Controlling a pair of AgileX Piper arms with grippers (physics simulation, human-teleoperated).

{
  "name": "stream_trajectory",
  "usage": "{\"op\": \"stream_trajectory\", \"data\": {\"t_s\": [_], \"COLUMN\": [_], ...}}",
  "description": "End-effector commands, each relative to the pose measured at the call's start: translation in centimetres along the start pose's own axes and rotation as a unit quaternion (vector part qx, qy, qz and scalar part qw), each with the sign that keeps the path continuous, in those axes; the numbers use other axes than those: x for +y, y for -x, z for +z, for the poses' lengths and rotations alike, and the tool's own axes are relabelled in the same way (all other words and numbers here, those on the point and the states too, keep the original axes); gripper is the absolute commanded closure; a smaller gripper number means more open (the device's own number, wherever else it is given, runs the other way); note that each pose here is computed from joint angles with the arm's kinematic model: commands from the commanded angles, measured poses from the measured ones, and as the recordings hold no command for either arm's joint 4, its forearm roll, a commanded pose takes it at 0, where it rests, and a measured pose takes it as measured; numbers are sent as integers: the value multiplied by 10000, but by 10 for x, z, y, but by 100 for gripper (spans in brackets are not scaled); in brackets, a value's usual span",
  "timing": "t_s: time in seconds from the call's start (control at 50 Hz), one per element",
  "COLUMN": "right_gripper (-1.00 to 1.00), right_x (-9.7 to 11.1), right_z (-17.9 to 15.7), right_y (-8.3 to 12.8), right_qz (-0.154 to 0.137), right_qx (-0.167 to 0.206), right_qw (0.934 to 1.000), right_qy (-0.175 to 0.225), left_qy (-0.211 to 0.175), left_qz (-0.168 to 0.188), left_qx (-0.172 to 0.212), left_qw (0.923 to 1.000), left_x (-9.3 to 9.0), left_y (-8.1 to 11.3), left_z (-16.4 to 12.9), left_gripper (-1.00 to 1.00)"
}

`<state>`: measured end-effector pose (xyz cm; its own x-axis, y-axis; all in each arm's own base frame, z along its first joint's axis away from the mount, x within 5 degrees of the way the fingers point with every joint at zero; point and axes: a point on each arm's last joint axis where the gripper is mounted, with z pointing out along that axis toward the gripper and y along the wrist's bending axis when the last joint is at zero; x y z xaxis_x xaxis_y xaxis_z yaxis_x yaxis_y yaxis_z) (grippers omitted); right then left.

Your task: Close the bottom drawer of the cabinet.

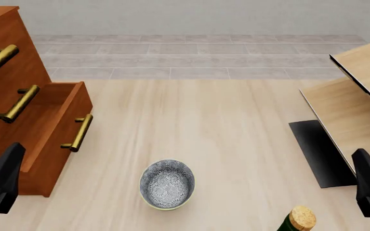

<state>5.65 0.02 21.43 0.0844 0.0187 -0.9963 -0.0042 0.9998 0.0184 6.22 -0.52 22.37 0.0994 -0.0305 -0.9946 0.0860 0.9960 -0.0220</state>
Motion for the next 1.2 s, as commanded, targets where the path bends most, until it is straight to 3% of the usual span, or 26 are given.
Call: {"op": "stream_trajectory", "data": {"t_s": [0.02,0.34,0.58,0.74,0.92,1.2], "right_gripper": [-100,-100,-100,-100,-100,-100], "right_x": [0,0,0,-1,-1,-1], "right_z": [0,0,0,0,0,0], "right_y": [0,1,0,1,1,1], "right_qz": [26,74,78,77,80,76], "right_qx": [-4,-28,-34,-39,-41,-40], "right_qw": [10000,10000,10000,10000,9999,9999], "right_qy": [-1,-32,-35,-47,-55,-73], "left_qy": [-263,-801,-1208,-1495,-1563,-1669], "left_qz": [-68,-203,-426,-728,-951,-1005], "left_qx": [-40,-22,389,786,1124,1447], "left_qw": [9996,9966,9910,9829,9767,9701], "left_x": [-4,-14,-27,-42,-50,-62], "left_y": [2,0,-7,-13,-21,-29], "left_z": [8,25,47,66,81,96], "left_gripper": [-100,-100,-100,-100,-100,-100]}}
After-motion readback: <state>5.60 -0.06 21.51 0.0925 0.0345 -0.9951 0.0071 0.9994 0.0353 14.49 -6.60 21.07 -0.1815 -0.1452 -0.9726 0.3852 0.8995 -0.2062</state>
